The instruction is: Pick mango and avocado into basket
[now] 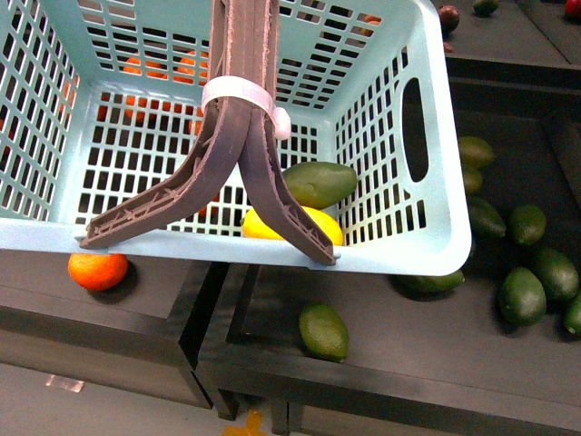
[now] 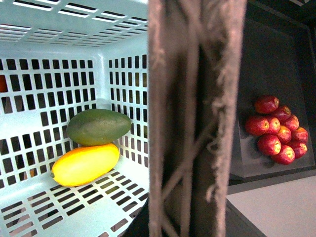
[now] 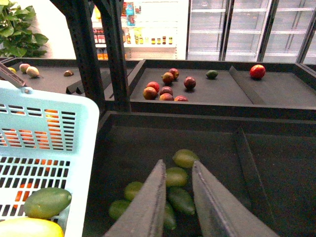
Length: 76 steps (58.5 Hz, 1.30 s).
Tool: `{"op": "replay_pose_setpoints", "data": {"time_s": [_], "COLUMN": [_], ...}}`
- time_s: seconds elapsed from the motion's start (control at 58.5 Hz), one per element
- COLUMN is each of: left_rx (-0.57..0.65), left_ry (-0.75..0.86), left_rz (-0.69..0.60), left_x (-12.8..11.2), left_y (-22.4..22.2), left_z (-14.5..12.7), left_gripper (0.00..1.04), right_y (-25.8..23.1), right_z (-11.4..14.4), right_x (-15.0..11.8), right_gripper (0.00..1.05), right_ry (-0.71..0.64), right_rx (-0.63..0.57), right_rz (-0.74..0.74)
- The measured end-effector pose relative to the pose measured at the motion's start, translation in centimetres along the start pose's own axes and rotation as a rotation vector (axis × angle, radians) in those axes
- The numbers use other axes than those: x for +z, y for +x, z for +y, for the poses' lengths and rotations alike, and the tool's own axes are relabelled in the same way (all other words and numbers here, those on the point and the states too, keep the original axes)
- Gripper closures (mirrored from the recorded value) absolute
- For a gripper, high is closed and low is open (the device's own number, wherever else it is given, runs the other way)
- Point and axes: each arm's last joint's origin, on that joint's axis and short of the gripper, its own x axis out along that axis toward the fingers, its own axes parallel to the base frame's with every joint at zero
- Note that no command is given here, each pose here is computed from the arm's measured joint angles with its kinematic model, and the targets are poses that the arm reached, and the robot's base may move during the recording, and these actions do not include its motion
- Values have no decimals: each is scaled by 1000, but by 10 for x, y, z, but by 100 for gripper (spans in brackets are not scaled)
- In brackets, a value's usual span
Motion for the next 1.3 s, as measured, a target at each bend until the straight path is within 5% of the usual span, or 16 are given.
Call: {"op": "replay_pose_setpoints", "data": {"time_s": [0.068,1.298], "left_rx": [1,1], "left_ry": [0,0], "left_rz": [0,0], "left_x": [0,0], "left_y": [0,0], "left_z": [0,0], "left_gripper": [99,99], "right_y": [-4,-47], "right_z": [-3,-13], "right_x": [-4,-30], "right_gripper": [103,102], "right_ry": [-3,-6], "right_rx": [14,1], "right_rz": [2,15]}}
